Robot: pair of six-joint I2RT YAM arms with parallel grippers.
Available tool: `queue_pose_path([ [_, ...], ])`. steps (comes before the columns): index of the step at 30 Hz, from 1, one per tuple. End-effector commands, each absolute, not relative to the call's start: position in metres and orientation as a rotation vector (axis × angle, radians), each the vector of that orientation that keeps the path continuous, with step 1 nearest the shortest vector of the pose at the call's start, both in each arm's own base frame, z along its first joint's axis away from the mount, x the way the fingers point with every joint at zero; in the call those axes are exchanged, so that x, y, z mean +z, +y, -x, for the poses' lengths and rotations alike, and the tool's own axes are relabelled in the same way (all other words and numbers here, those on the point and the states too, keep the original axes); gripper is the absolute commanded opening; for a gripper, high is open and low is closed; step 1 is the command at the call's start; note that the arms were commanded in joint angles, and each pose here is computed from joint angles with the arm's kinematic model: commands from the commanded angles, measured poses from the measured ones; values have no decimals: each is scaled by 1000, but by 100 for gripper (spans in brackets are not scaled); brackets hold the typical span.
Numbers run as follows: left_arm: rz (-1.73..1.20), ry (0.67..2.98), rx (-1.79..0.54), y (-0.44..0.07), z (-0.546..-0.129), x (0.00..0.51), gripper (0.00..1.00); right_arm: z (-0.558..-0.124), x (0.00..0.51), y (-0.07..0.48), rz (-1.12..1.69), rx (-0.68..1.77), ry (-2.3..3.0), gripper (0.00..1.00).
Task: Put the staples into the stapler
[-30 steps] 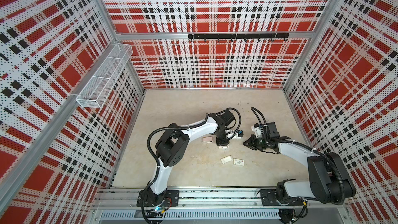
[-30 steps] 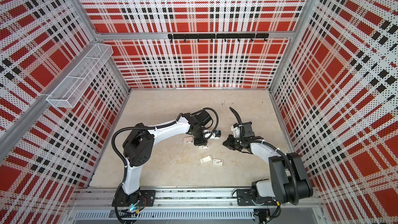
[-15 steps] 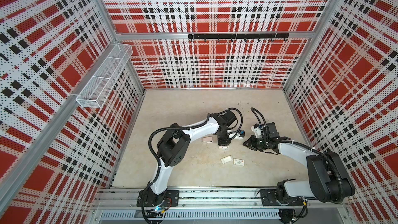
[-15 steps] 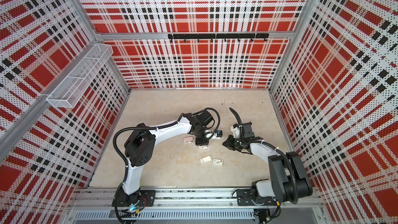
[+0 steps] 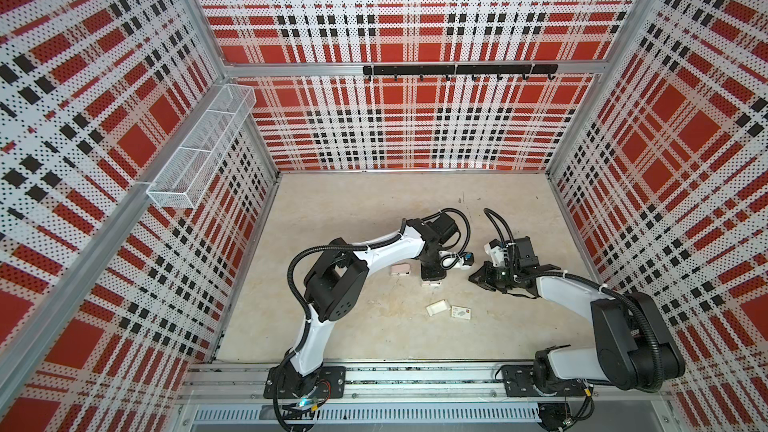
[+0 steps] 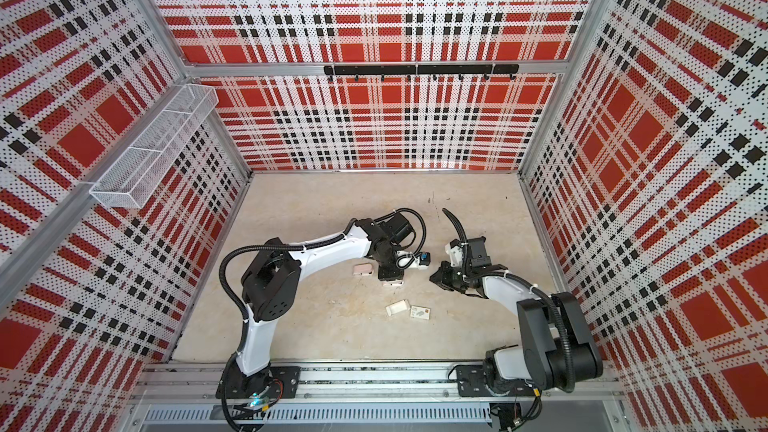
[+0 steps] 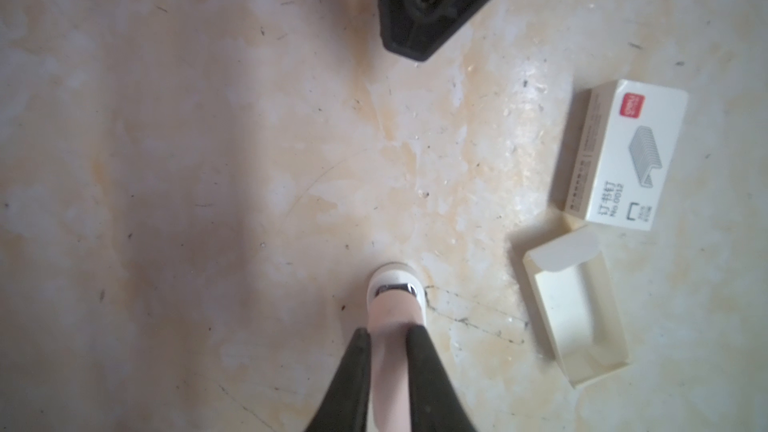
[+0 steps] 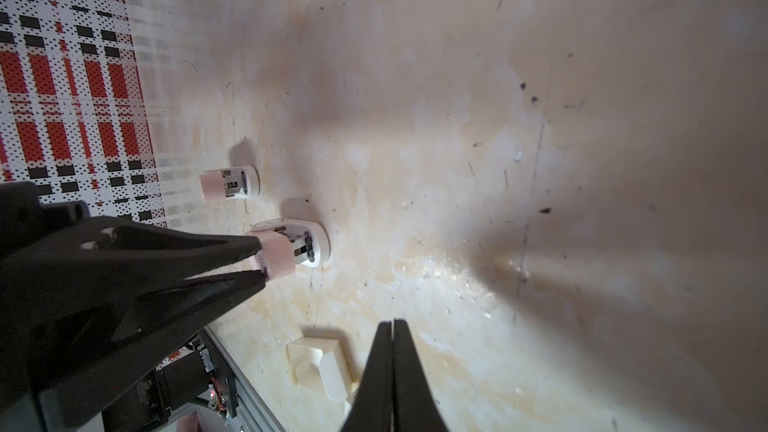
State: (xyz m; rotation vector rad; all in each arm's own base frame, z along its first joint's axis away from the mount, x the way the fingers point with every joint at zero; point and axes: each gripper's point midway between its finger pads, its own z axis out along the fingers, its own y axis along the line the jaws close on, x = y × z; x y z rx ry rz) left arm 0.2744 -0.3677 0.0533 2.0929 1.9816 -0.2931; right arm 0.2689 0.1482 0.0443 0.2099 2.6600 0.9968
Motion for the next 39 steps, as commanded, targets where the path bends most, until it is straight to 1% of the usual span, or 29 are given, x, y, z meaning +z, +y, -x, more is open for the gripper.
queue_pose_path([
  [1, -2202, 2063, -221, -348, -262, 8, 21, -271, 44, 148, -185, 995, 2642, 6],
  [7, -2236, 2085, -203, -344, -258, -1, 21, -271, 46, 140, -210, 924, 2650, 6],
  [11, -2271, 2102, -191, -339, -252, -10, 21, -271, 51, 138, -209, 911, 2645, 6],
  [23, -2272, 2114, -166, -337, -252, -13, 20, -270, 49, 137, -204, 902, 2653, 5],
  [29, -2228, 2094, -165, -343, -259, 0, 22, -270, 47, 136, -206, 895, 2655, 5],
  [39, -2141, 2030, -175, -355, -271, 41, 23, -273, 51, 137, -204, 900, 2646, 5],
])
